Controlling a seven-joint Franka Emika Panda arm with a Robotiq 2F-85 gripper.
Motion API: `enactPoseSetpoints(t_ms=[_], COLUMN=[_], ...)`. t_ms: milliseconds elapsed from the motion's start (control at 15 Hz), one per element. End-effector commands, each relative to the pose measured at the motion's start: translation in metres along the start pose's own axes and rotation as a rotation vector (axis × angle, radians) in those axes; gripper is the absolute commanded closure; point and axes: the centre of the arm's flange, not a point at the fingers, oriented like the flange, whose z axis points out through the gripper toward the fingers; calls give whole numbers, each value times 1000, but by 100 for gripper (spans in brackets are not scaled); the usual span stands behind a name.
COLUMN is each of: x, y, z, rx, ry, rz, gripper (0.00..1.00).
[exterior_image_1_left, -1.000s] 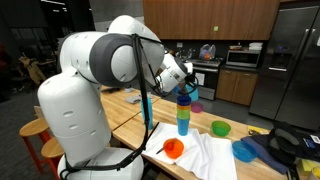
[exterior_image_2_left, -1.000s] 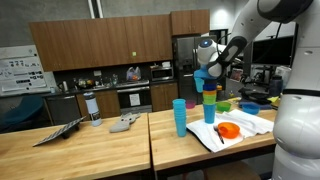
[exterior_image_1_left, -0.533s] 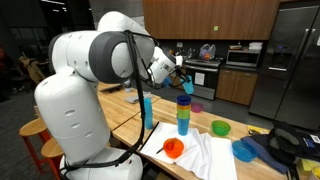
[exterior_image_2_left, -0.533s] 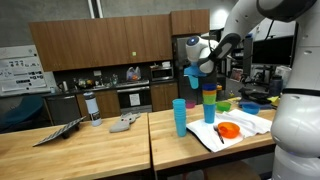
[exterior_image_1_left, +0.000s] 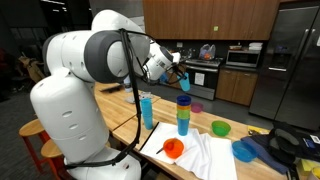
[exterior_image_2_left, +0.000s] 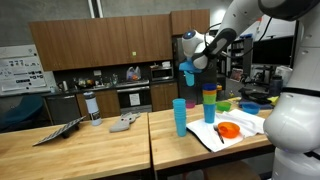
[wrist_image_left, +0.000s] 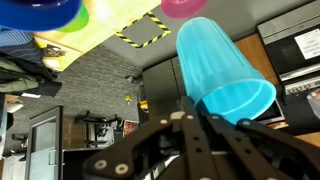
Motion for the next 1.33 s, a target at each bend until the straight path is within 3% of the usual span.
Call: enactPoseSetpoints(t_ms=[0, 533, 867, 1267], x=[-3, -32, -22, -8], y=[-3, -29, -33, -43], z=[4, 32, 28, 6], rx=[5, 15, -1, -5], ry=[-9, -164, -159, -133], rz=[-4, 146, 211, 108], gripper=[99, 99, 99, 99])
